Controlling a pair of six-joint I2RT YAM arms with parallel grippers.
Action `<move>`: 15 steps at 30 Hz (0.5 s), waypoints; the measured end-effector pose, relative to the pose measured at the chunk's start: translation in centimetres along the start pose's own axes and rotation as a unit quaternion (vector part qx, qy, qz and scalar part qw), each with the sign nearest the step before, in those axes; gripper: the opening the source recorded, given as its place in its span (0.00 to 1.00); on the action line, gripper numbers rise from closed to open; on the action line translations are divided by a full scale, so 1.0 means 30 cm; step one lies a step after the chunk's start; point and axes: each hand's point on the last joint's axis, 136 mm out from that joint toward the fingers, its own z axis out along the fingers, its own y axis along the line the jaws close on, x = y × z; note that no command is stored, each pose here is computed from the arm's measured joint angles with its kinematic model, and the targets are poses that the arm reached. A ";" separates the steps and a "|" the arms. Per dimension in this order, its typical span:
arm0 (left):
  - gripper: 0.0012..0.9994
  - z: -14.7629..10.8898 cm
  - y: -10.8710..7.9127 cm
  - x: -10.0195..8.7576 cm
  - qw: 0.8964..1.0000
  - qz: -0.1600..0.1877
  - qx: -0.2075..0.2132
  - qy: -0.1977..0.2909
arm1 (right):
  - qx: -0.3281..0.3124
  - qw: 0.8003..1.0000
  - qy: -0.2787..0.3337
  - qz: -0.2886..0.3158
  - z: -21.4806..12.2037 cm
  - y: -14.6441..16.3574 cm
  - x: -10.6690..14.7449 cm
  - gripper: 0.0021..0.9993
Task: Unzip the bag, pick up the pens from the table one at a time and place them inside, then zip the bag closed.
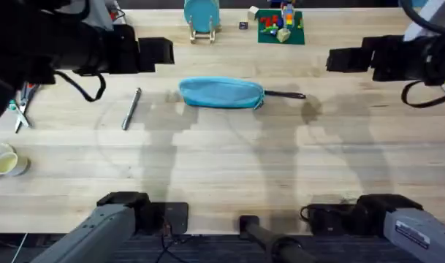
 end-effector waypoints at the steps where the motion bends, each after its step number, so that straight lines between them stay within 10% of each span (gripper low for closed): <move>1: 0.99 0.009 0.001 0.002 1.000 0.000 0.000 0.004 | 0.000 1.000 0.001 0.000 0.002 0.000 0.001 1.00; 10: 0.99 0.066 0.002 0.020 0.999 0.004 0.001 0.033 | 0.000 1.000 -0.001 0.000 0.002 0.000 -0.003 1.00; 15: 0.99 0.064 -0.046 0.012 0.996 0.068 0.048 0.025 | 0.000 1.000 -0.001 0.000 0.002 0.000 -0.003 1.00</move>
